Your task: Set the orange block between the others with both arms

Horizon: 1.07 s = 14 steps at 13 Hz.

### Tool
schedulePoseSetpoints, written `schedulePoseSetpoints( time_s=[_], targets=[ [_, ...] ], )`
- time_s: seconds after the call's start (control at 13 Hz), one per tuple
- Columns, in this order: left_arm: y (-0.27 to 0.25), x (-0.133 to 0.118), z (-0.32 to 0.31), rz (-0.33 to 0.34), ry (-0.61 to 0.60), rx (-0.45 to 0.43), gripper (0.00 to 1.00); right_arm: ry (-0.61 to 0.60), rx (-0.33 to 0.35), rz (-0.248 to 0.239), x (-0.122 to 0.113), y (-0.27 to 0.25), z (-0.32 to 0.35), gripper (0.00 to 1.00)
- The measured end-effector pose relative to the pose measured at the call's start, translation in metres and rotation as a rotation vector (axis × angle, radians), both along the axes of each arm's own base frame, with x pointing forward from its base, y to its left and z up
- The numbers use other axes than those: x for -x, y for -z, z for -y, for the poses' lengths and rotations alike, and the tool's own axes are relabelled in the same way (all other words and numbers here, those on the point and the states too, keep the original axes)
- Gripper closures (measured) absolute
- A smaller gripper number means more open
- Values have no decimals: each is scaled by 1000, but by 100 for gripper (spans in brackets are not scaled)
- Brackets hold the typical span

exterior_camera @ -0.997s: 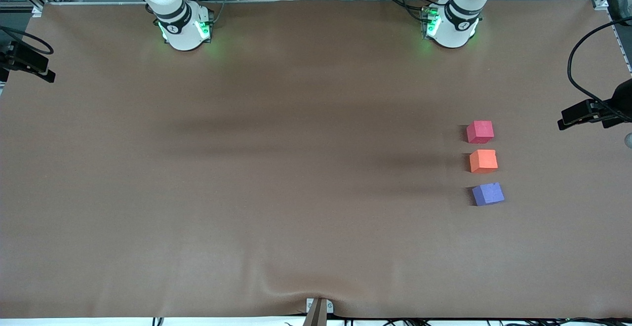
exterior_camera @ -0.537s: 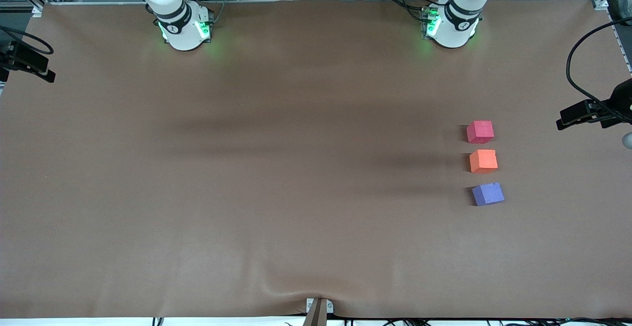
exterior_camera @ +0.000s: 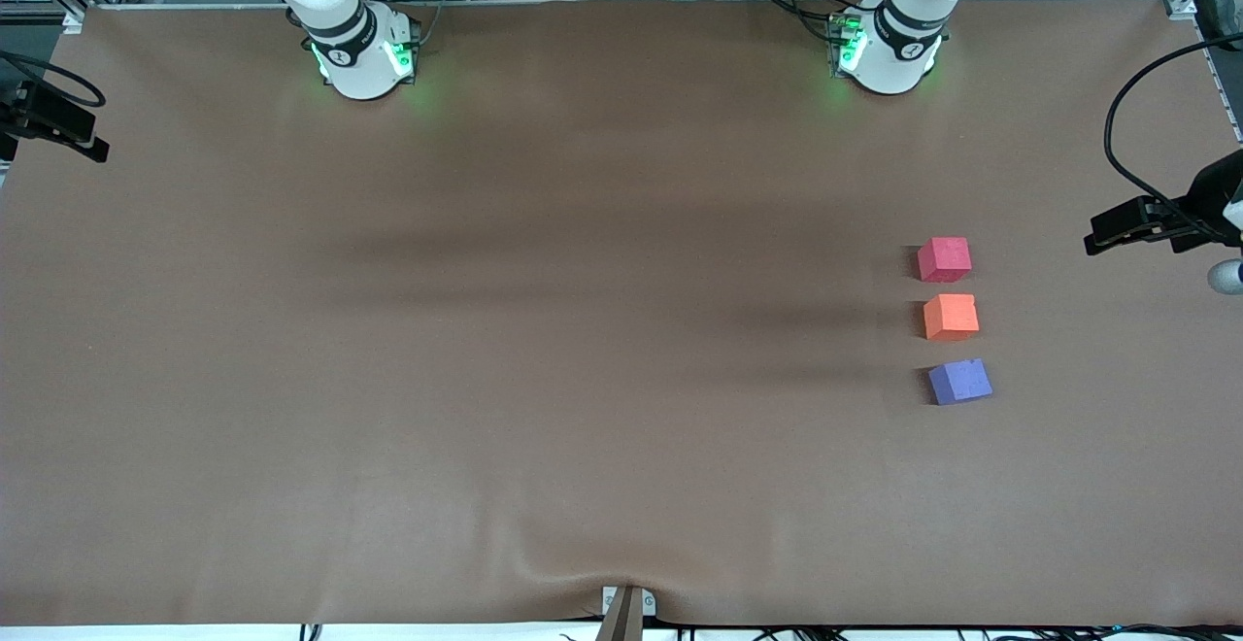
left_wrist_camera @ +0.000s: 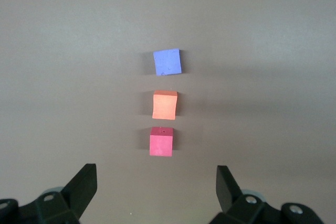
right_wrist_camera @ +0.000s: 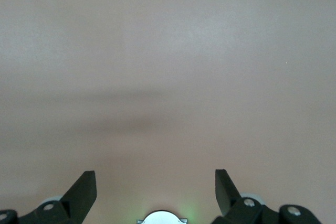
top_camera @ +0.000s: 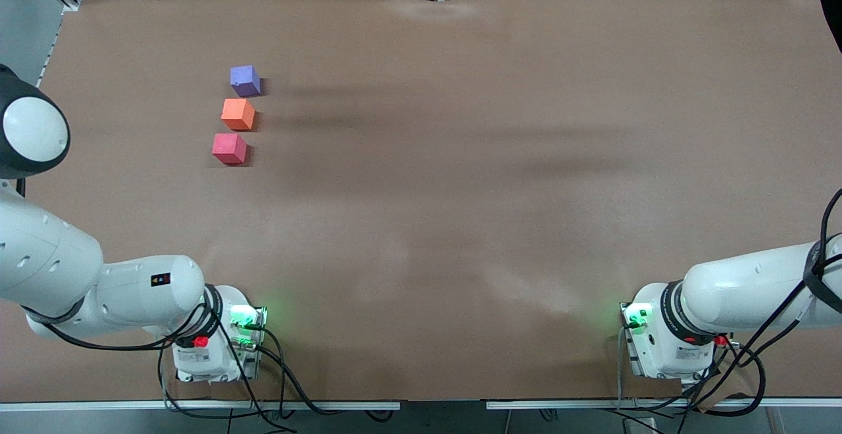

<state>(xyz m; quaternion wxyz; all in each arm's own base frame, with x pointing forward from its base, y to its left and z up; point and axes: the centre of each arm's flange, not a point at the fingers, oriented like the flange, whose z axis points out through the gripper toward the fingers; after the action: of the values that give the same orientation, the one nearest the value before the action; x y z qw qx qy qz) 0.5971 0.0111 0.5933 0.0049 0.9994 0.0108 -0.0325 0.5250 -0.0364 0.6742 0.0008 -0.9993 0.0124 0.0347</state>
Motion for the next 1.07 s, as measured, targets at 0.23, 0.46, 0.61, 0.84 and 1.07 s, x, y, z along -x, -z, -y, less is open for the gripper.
schedulePoseSetpoints(
  time_s=[0.23, 0.46, 0.61, 0.84, 1.07],
  targets=[
    [1, 2, 1, -17, 16, 1, 0, 0, 0, 0, 0, 0, 0, 0],
    [-8, 13, 1, -19, 24, -10, 0, 0, 0, 0, 0, 0, 0, 0],
    [-13, 28, 5, -18, 27, -21, 0, 0, 0, 0, 0, 0, 0, 0],
    [-17, 50, 7, -10, 28, -26, 0, 0, 0, 0, 0, 0, 0, 0],
    [-19, 60, 5, -5, 23, -27, 0, 0, 0, 0, 0, 0, 0, 0]
  ],
)
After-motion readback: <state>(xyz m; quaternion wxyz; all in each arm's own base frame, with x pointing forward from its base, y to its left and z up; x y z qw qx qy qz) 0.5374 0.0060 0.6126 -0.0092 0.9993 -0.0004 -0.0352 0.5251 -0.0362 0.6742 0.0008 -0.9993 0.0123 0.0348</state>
